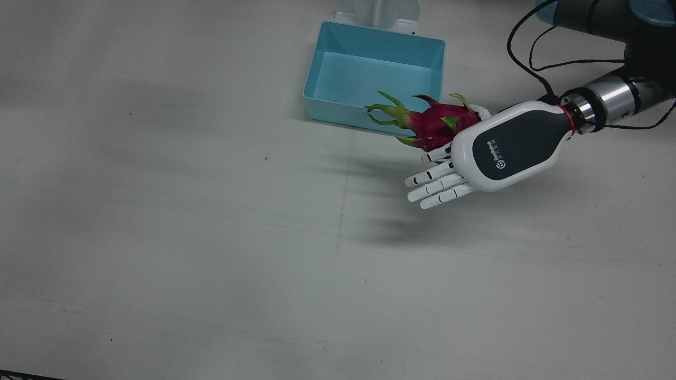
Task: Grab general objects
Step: 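Carry the dragon fruit with the left hand over the blue tray, then lower the dragon fruit into the tray and open the left hand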
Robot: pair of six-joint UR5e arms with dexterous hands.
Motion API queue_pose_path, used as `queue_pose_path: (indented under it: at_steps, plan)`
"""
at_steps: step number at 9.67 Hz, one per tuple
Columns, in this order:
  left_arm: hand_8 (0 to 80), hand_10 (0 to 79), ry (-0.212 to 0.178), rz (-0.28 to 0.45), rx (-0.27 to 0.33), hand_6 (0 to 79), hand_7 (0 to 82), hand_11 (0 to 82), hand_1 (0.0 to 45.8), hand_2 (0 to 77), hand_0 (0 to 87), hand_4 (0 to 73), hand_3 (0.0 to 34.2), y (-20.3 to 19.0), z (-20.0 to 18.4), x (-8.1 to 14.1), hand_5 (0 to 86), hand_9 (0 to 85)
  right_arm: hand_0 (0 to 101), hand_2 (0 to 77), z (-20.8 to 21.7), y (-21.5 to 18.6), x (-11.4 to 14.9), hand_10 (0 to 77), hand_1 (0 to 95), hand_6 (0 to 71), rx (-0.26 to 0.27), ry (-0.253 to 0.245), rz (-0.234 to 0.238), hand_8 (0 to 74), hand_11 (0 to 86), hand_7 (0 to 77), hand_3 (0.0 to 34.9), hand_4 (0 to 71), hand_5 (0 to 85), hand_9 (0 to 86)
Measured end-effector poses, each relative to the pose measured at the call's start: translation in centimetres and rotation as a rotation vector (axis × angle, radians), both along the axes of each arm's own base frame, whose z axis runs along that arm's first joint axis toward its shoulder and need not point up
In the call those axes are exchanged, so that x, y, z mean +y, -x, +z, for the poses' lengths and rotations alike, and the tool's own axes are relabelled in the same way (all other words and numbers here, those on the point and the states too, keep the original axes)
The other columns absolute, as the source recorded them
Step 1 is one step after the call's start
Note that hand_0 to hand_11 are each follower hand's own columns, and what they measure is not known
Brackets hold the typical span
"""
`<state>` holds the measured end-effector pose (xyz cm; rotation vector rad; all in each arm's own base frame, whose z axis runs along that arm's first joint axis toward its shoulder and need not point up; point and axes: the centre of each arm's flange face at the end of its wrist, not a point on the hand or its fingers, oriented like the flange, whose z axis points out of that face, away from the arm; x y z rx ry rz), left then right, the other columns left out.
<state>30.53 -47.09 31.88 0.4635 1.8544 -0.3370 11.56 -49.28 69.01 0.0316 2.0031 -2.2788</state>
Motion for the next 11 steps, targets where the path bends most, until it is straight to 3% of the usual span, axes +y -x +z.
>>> queue_pose_path:
  at_steps: [1,5,8,9,11]
  plan:
    - [1.6,1.6,0.022,0.051,0.010,9.8,26.7,10.4,0.0,30.5,47.6,27.8,0.0,-0.1,-0.7,0.8,38.2,3.8,0,1.6,0.0,0.0,0.0,0.0,5.4,0.0,0.000,0.000,0.000,0.0,0.5,0.0,0.0,0.0,0.5,0.5]
    - [1.1,4.4,0.103,0.230,0.017,8.2,29.5,8.2,0.0,31.6,53.5,27.8,0.0,-2.8,-2.7,6.4,38.2,3.8,0,1.6,0.0,0.0,0.0,0.0,5.4,0.0,0.000,0.000,0.000,0.0,0.5,0.0,0.0,0.0,0.5,0.5]
    - [1.6,4.4,0.155,0.342,0.036,8.2,30.0,7.6,0.0,31.6,54.0,27.8,0.0,-5.4,-2.8,9.2,38.2,3.8,0,1.6,0.0,0.0,0.0,0.0,5.4,0.0,0.000,0.000,0.000,0.0,0.5,0.0,0.0,0.0,0.5,0.5]
    - [1.6,2.7,0.160,0.367,0.038,4.4,24.0,1.1,0.0,32.2,54.1,27.8,0.0,-6.1,-2.7,9.9,38.7,3.8,0,1.6,0.0,0.0,0.0,0.0,5.4,0.0,0.000,0.000,0.000,0.0,0.5,0.0,0.0,0.0,0.5,0.5]
    - [1.6,1.6,0.164,0.407,0.041,1.1,9.8,1.1,0.0,31.6,48.4,27.8,0.0,-7.5,-2.5,11.2,38.7,3.3,0,1.6,0.0,0.0,0.0,0.0,5.4,0.0,0.000,-0.001,0.000,0.0,0.5,0.0,0.0,0.0,0.5,0.5]
